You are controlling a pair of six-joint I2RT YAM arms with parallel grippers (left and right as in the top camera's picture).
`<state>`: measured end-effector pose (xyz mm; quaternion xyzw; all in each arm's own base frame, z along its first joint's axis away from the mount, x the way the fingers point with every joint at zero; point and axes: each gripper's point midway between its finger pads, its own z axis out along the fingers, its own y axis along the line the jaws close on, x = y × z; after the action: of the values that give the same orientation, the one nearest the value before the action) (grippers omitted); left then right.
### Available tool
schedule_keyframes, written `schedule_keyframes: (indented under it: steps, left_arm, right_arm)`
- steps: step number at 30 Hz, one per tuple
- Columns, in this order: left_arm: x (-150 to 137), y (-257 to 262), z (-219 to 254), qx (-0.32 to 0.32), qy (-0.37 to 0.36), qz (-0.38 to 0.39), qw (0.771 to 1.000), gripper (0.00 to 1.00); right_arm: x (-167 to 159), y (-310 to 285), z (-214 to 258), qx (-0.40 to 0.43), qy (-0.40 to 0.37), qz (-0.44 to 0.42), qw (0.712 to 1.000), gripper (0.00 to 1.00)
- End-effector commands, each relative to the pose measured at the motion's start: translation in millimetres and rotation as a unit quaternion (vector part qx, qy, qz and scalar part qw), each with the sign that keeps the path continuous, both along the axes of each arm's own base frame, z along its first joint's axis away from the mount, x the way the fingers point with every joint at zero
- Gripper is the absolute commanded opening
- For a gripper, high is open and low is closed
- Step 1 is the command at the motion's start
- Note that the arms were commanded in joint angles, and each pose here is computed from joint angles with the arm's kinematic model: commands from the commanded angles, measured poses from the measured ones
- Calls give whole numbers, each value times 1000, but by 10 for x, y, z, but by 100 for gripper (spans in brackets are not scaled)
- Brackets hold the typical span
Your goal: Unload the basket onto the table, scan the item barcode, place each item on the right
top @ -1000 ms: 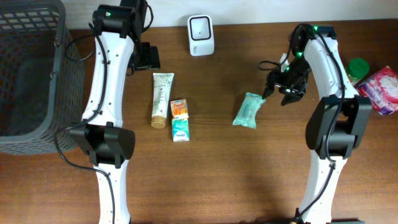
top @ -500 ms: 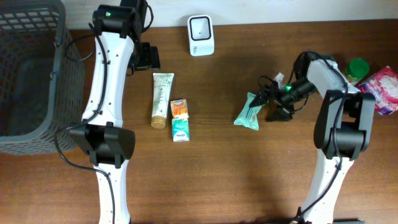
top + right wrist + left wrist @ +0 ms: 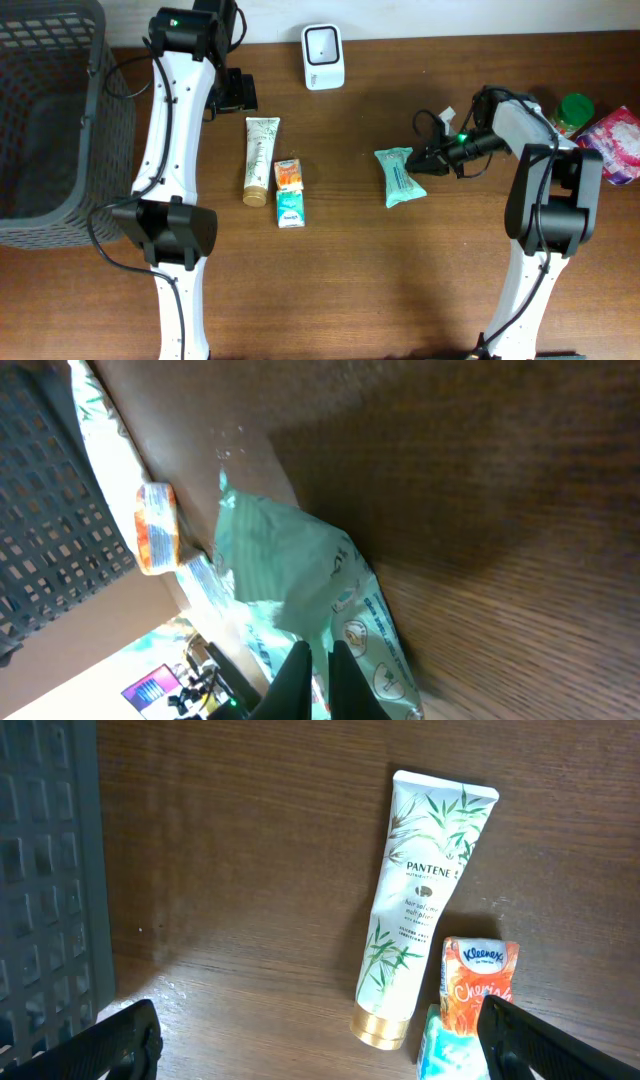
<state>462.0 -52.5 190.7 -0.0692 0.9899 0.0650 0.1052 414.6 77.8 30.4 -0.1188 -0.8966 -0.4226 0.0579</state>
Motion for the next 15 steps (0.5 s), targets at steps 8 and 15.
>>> schedule_keyframes:
  steps: [8, 15]
  left_arm:
    - [-8, 12, 34, 6, -3, -6, 1000, 99]
    - [-8, 10, 34, 6, -3, -6, 1000, 99]
  right_arm:
    - [-154, 56, 145, -169, 9, 62, 984, 99]
    - [-304, 135, -196, -191, 24, 74, 978, 46]
